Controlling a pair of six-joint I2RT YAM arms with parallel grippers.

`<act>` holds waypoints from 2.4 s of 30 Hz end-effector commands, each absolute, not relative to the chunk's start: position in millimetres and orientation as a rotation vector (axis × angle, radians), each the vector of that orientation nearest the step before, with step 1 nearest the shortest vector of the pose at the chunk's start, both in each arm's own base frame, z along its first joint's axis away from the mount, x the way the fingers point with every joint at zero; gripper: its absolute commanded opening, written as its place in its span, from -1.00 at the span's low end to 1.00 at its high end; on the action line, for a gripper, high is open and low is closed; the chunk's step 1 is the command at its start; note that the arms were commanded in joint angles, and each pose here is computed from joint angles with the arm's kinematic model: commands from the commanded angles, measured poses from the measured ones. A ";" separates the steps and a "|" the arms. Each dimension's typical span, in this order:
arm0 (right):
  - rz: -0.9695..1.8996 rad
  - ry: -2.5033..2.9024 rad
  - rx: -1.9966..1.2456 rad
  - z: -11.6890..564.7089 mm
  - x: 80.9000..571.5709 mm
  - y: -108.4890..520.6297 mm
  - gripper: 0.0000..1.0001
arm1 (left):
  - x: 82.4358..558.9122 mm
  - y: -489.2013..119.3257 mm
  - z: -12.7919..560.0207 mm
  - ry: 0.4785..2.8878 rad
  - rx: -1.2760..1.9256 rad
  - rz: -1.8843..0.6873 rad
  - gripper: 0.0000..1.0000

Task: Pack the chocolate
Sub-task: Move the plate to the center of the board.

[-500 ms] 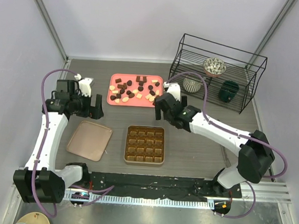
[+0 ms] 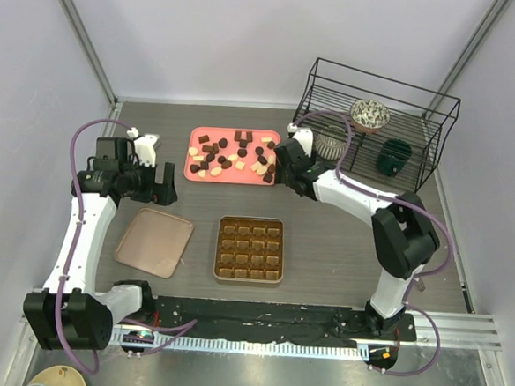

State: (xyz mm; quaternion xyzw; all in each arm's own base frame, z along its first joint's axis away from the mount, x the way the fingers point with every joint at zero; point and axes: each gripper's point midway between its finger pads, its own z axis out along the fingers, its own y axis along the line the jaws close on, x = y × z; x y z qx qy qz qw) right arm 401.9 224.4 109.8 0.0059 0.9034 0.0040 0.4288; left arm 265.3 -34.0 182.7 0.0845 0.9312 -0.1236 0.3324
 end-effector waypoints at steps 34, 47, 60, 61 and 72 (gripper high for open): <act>-0.029 2.260 0.014 39.7 455.0 261.3 -0.08 | 260.0 -22.2 195.9 2.380 0.281 -0.232 0.99; -0.035 2.299 -0.004 22.7 449.6 265.4 -0.30 | 257.8 -21.4 201.8 2.370 0.283 -0.223 0.99; -0.098 2.338 -0.049 11.0 410.0 247.4 -0.71 | 250.0 -20.8 204.6 2.363 0.296 -0.210 1.00; -0.117 2.354 -0.058 3.5 401.4 241.6 -0.72 | 249.6 -20.7 204.7 2.364 0.297 -0.210 0.99; -0.150 2.400 -0.061 -6.9 344.6 206.5 -0.85 | 242.6 -23.2 209.5 2.357 0.318 -0.220 0.99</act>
